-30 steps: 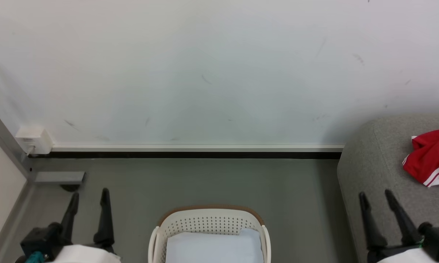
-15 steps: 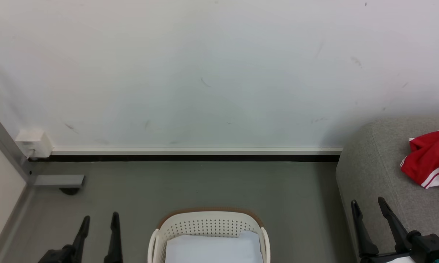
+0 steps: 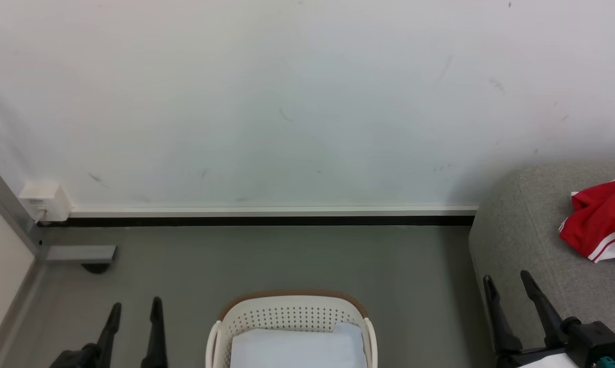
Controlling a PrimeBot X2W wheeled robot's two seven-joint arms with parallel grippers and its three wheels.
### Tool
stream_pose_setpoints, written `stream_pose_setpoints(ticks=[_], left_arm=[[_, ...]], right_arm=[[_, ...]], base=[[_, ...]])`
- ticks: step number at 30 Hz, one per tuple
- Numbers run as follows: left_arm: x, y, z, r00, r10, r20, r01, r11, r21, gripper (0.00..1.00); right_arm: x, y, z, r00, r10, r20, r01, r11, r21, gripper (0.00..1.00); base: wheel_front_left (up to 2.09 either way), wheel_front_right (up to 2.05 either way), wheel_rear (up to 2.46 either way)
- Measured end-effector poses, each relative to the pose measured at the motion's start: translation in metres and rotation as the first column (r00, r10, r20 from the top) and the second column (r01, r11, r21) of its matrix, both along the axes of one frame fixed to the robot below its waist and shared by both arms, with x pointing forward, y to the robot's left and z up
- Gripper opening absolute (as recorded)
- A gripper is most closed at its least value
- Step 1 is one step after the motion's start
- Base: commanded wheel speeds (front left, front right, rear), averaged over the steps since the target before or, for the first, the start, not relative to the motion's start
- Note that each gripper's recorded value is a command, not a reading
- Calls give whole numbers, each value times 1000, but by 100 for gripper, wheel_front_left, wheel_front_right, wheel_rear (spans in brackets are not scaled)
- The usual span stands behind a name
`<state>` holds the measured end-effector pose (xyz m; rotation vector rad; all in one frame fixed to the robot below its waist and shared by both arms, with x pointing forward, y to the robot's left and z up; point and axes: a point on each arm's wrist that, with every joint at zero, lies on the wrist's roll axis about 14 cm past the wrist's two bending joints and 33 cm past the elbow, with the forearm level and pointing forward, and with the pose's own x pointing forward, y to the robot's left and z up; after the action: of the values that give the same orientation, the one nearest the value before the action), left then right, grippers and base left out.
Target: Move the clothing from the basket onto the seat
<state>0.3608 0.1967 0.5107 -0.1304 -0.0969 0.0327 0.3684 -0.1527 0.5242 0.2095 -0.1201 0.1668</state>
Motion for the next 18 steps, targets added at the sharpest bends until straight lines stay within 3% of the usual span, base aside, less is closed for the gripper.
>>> stream_pose_setpoints(ticks=[9,10,18], left_arm=[[0,1,-3,1000,-2,-7,2,1000,-9,100],[-1,0,-6,1000,-1,-16,1,1000,-13,0],[-7,4,-30,994,18,-106,-30,993,-112,0]], right_arm=[[1,3,2,1000,7,4,-7,1000,6,100],[0,3,0,1000,7,-3,-7,1000,7,0],[-6,-2,-23,995,-12,-96,20,996,89,0]], base=[[0,0,0],[0,0,0],[0,0,0]])
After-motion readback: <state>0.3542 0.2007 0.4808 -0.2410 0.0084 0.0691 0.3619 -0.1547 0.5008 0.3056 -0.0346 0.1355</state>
